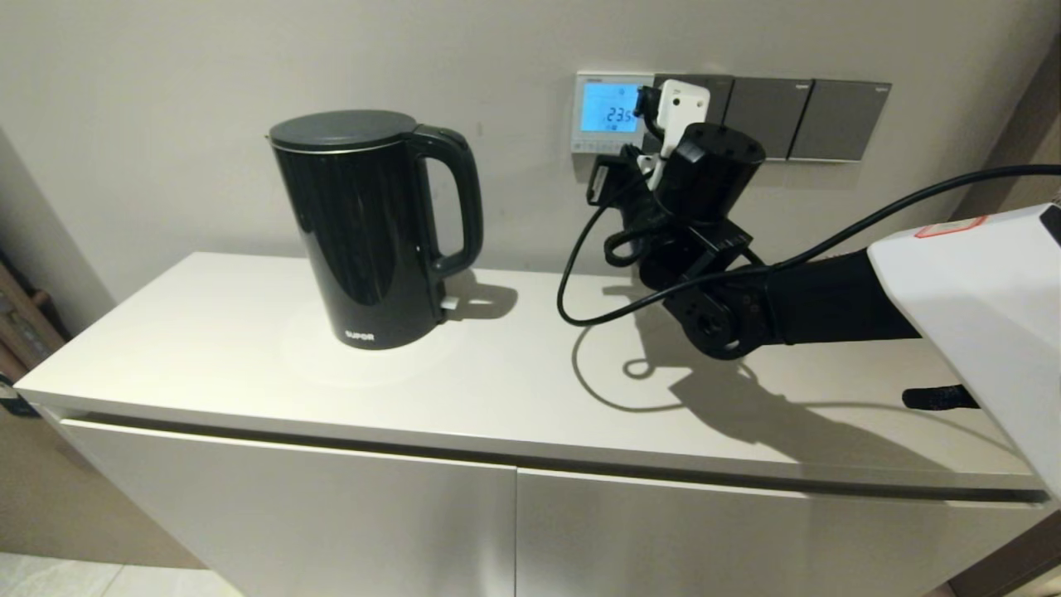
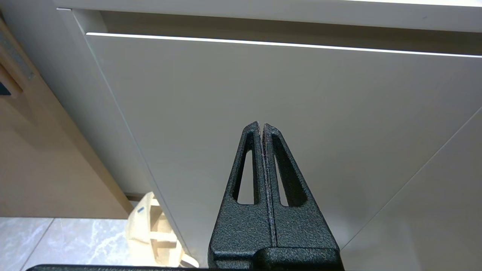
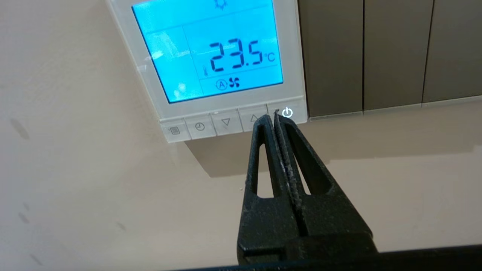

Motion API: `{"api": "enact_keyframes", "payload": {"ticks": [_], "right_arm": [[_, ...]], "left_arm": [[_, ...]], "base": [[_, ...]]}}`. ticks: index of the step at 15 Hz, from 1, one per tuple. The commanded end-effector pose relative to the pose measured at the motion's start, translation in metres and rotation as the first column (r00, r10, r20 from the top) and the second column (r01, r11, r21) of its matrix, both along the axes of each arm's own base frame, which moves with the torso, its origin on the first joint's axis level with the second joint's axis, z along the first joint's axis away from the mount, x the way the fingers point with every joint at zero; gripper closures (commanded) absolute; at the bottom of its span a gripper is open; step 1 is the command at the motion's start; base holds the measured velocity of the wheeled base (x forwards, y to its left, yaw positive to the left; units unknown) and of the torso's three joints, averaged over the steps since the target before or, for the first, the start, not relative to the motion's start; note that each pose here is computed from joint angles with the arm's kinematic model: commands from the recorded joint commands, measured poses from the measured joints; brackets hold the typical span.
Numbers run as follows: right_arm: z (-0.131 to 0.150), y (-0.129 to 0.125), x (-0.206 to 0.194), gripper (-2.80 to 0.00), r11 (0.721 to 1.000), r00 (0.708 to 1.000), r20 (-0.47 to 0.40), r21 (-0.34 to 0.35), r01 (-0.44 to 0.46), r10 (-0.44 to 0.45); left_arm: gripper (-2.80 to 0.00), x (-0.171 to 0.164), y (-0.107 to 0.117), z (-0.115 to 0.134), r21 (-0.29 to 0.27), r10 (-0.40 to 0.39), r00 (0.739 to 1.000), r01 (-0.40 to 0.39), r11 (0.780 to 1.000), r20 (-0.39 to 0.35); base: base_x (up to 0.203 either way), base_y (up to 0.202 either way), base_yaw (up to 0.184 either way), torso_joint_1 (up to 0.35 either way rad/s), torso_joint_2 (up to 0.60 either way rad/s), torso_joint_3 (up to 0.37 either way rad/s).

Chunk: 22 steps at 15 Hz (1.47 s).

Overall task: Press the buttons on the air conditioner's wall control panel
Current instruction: Turn off the central air conditioner

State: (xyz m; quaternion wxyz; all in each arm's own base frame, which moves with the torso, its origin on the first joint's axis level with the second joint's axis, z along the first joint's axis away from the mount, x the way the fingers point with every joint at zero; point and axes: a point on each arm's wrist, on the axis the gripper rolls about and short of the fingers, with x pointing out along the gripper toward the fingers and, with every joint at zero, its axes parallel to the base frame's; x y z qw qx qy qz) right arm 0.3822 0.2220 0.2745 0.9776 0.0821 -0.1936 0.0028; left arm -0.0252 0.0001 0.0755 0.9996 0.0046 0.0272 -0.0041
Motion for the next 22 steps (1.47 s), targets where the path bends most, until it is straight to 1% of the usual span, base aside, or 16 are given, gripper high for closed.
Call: {"api": "enact_keyframes", "payload": {"ticks": [1, 7, 17, 22], "right_arm": [[0.000, 0.000, 0.001, 0.00, 1.000, 1.000, 0.004, 0.002, 0.005, -0.005], [-0.001, -0.007, 0.008, 0.00, 1.000, 1.000, 0.007, 0.002, 0.027, -0.027], [-0.006, -0.001, 0.017, 0.00, 1.000, 1.000, 0.014, 0.005, 0.024, -0.024], [-0.003, -0.008, 0.017, 0.00, 0.999, 0.999, 0.018, 0.008, 0.039, -0.039]], "left_arm": [[0.00, 0.000, 0.000, 0.000, 0.000, 0.000, 1.000, 0.000, 1.000, -0.001], [0.00, 0.000, 0.000, 0.000, 0.000, 0.000, 1.000, 0.000, 1.000, -0.001], [0.00, 0.000, 0.000, 0.000, 0.000, 0.000, 1.000, 0.000, 1.000, -0.001], [0.00, 0.000, 0.000, 0.000, 0.000, 0.000, 1.000, 0.000, 1.000, 0.000]], "base": [[0.000, 0.000, 0.000, 0.000, 0.00, 0.000], [0.000, 0.000, 0.000, 0.000, 0.00, 0.000], [0.000, 0.000, 0.000, 0.000, 0.00, 0.000], [0.000, 0.000, 0.000, 0.000, 0.00, 0.000]]}}
